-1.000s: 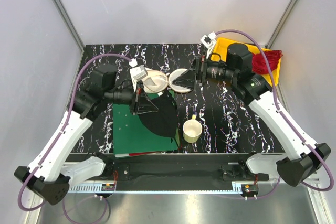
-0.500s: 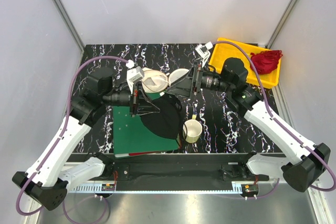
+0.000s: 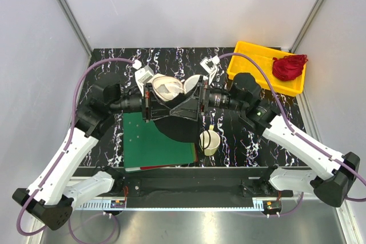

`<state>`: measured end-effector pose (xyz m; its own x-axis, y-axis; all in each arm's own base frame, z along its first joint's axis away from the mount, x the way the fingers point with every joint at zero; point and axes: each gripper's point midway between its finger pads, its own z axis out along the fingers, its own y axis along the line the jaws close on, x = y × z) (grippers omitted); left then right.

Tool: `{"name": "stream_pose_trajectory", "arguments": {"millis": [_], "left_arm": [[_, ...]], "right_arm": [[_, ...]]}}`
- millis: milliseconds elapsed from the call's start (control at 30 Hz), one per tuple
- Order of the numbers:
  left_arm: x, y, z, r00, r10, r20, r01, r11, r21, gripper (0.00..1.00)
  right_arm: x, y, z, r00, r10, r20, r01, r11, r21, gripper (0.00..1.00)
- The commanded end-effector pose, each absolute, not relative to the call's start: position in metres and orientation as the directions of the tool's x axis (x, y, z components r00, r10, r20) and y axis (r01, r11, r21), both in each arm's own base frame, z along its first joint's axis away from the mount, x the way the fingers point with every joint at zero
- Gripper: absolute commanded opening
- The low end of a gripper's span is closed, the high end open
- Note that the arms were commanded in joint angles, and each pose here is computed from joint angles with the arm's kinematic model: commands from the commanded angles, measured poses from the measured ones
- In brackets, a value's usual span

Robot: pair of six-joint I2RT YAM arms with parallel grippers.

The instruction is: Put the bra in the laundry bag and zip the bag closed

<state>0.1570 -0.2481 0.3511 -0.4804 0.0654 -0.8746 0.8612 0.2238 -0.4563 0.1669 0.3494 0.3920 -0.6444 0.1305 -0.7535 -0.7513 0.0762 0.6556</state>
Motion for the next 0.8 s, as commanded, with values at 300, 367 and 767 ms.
{"name": "stream_pose_trajectory", "arguments": {"millis": [300,367,767], "left_arm": [[0.165,-0.246,0.386,-0.42,-0.029,-0.907,0.873,0.26,-0.413,0.0],[0.164,-0.246,0.39,-0.417,-0.041,-0.908,0.875,0.251,-0.413,0.0],[0.168,-0.245,0.403,-0.428,-0.092,-0.899,0.864,0.248,-0.437,0.0]], "right_arm": [[0.153,0.343,0.384,-0.623,0.144,-0.768,-0.763,0.102,0.638,0.92],[0.149,0.343,0.382,-0.632,0.134,-0.764,-0.761,0.082,0.644,0.86],[0.139,0.33,0.375,-0.645,0.146,-0.75,-0.746,0.09,0.659,0.87]]}}
